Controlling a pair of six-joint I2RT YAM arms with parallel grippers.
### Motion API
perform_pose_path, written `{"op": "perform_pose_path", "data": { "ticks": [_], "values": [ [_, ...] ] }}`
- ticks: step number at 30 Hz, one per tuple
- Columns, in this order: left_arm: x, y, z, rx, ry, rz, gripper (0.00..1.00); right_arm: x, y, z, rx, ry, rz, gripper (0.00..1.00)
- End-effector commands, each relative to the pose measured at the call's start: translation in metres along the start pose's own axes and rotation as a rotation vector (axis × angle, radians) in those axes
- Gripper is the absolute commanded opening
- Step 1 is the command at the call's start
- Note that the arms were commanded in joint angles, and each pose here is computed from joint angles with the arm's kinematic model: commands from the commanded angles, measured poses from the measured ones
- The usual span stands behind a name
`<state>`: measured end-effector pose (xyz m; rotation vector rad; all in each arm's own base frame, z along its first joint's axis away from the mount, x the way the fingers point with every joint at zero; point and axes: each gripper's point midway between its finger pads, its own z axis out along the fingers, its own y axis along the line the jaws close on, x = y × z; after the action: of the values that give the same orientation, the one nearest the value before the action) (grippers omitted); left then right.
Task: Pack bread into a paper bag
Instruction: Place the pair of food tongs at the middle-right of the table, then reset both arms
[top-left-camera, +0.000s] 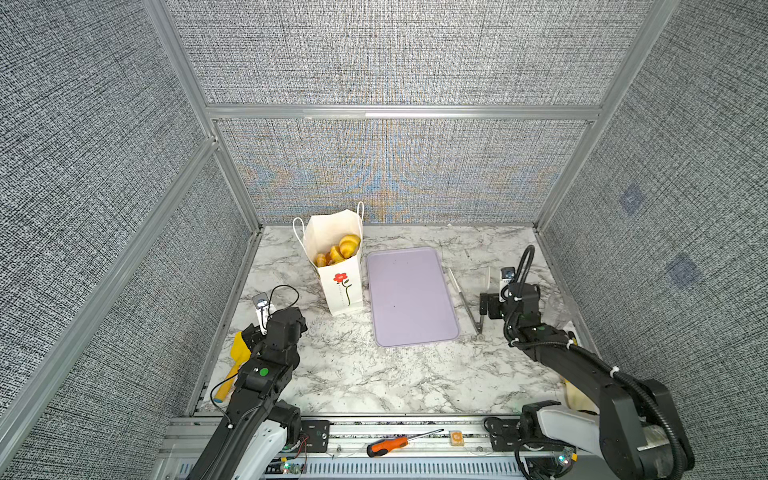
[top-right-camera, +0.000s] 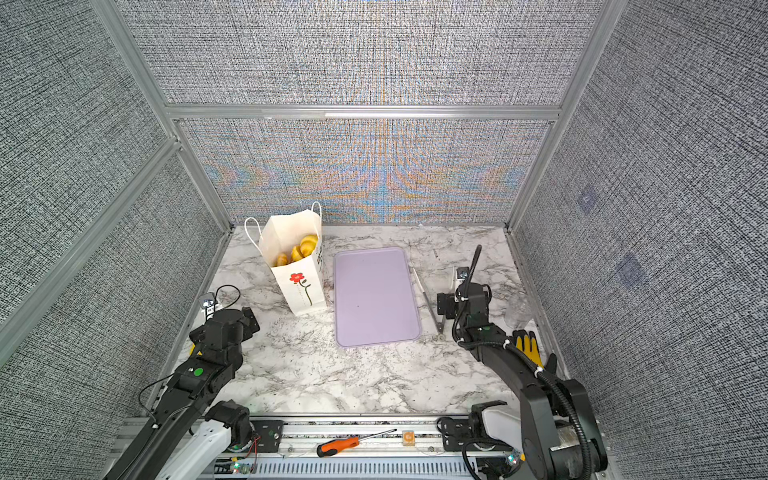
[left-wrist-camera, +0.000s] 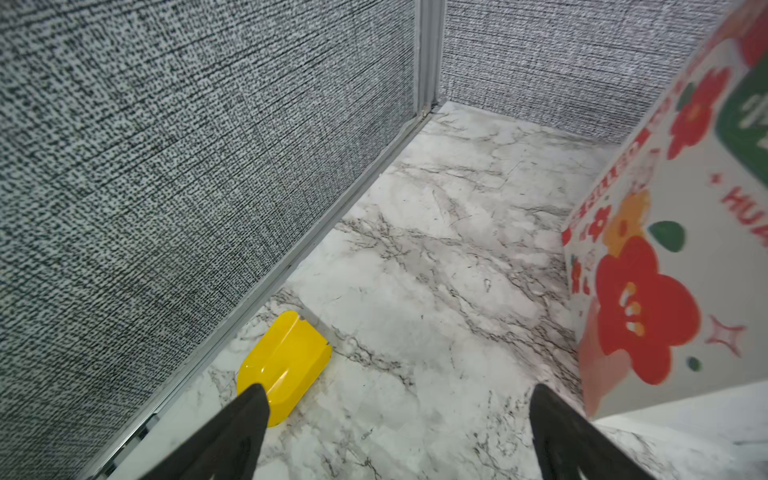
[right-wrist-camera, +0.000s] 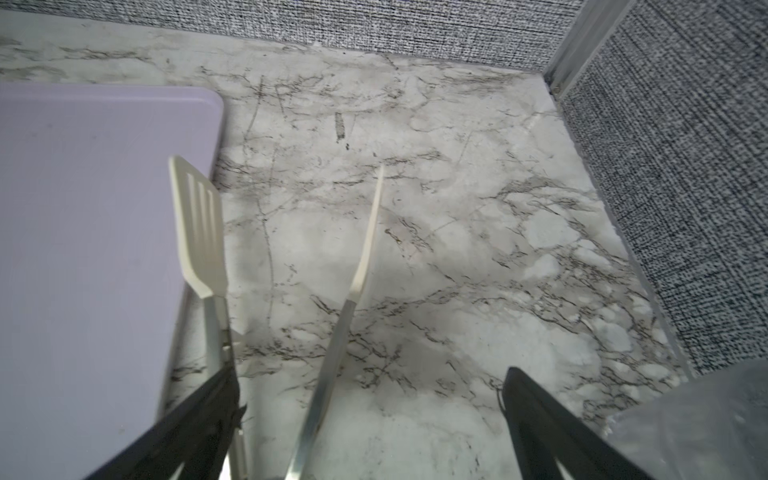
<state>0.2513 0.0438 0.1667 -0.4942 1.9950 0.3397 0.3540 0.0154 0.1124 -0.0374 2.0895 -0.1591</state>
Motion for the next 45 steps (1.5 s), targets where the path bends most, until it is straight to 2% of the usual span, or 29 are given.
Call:
{"op": "perform_pose_path", "data": {
  "ticks": [1, 4, 8, 15, 18, 24, 29, 33, 37, 40, 45],
  "values": [
    [-0.015, -0.004, 0.011, 0.012, -0.072, -0.036, 0.99, -0.038, -0.020, -0.003, 0.091, -0.226, 0.021, 1.00],
    [-0.009, -0.007, 0.024, 0.012, -0.087, -0.027, 0.99, -0.027, -0.030, 0.003, 0.133, -0.252, 0.035, 0.99],
    [-0.006, -0.008, 0.038, 0.002, -0.114, -0.028, 0.99, -0.017, -0.039, 0.007, 0.138, -0.299, 0.093, 0.99],
    [-0.013, -0.007, 0.055, -0.040, -0.211, 0.000, 0.99, -0.001, -0.041, 0.023, 0.113, -0.313, 0.133, 1.00],
    [-0.014, -0.013, 0.060, -0.017, -0.271, 0.006, 0.99, 0.001, -0.043, 0.027, 0.118, -0.274, 0.141, 0.99],
    [-0.007, -0.020, 0.073, 0.004, -0.320, 0.037, 0.99, 0.000, -0.047, 0.035, 0.144, -0.243, 0.156, 1.00],
    [-0.019, -0.032, 0.080, 0.032, -0.366, 0.063, 0.99, 0.001, -0.048, 0.035, 0.145, -0.243, 0.156, 0.99],
    [-0.020, -0.044, 0.091, 0.069, -0.341, 0.104, 0.99, 0.000, -0.048, 0.035, 0.144, -0.244, 0.157, 0.99],
    [-0.025, -0.048, 0.074, 0.167, -0.428, 0.034, 0.99, 0.000, -0.048, 0.035, 0.144, -0.244, 0.156, 0.99],
    [-0.019, -0.044, 0.081, 0.134, -0.415, 0.026, 0.99, 0.000, -0.048, 0.035, 0.144, -0.244, 0.158, 0.99],
    [-0.016, -0.059, 0.085, 0.196, -0.405, 0.065, 0.99, 0.000, -0.048, 0.035, 0.145, -0.245, 0.156, 0.99]
  ]
}}
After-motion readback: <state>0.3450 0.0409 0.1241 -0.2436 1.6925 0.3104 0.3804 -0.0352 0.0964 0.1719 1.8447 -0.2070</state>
